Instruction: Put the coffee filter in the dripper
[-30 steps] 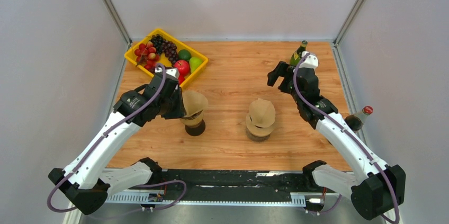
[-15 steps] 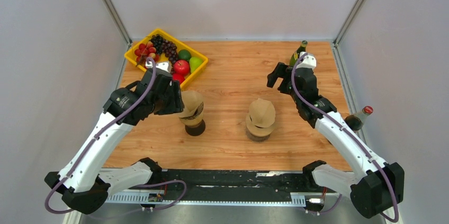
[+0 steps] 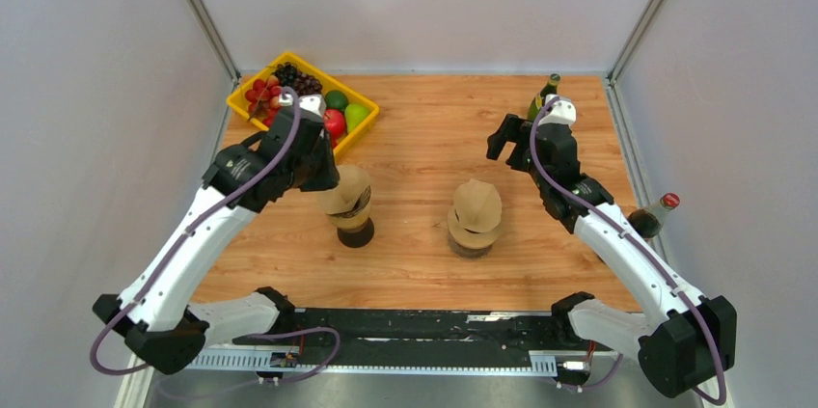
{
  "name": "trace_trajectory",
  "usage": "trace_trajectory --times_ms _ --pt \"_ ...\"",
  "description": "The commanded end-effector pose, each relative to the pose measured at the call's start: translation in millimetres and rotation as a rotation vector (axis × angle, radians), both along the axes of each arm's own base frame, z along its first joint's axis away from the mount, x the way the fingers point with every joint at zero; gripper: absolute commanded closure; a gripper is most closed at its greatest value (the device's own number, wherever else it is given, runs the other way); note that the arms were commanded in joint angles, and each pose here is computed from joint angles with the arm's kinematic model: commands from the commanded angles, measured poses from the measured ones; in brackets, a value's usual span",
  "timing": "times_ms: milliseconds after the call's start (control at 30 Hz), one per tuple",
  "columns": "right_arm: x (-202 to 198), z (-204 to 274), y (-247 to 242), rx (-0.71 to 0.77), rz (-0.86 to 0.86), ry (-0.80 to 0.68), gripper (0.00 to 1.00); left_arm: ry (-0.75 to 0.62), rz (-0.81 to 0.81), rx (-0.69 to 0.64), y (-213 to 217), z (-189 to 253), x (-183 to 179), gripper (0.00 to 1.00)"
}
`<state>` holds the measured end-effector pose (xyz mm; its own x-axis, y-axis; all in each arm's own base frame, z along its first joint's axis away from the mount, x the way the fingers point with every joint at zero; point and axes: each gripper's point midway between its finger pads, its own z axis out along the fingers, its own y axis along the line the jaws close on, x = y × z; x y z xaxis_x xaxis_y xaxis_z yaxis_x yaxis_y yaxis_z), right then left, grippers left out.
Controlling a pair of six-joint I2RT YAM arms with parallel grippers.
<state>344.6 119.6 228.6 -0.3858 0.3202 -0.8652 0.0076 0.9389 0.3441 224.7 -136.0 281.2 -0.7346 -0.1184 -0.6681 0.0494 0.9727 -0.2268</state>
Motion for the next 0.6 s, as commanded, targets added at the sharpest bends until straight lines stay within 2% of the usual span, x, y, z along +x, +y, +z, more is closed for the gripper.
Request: trace_trajectory --times_ms 0,333,567 --pt "3.3 8.1 -5.0 -0.013 -0.018 -0.026 0.0 0.059 -0.045 0.037 -12.7 -23.3 11.2 0.75" --pt "3.0 7.7 -4.6 -0.015 -0.015 -0.025 0.0 0.187 -0.078 0.08 -22.0 -74.0 13.0 0.8" --pt "3.2 6.4 -4.9 -0.017 -0.016 -0.023 0.0 0.246 -0.082 0.103 -20.8 -93.2 10.7 0.81"
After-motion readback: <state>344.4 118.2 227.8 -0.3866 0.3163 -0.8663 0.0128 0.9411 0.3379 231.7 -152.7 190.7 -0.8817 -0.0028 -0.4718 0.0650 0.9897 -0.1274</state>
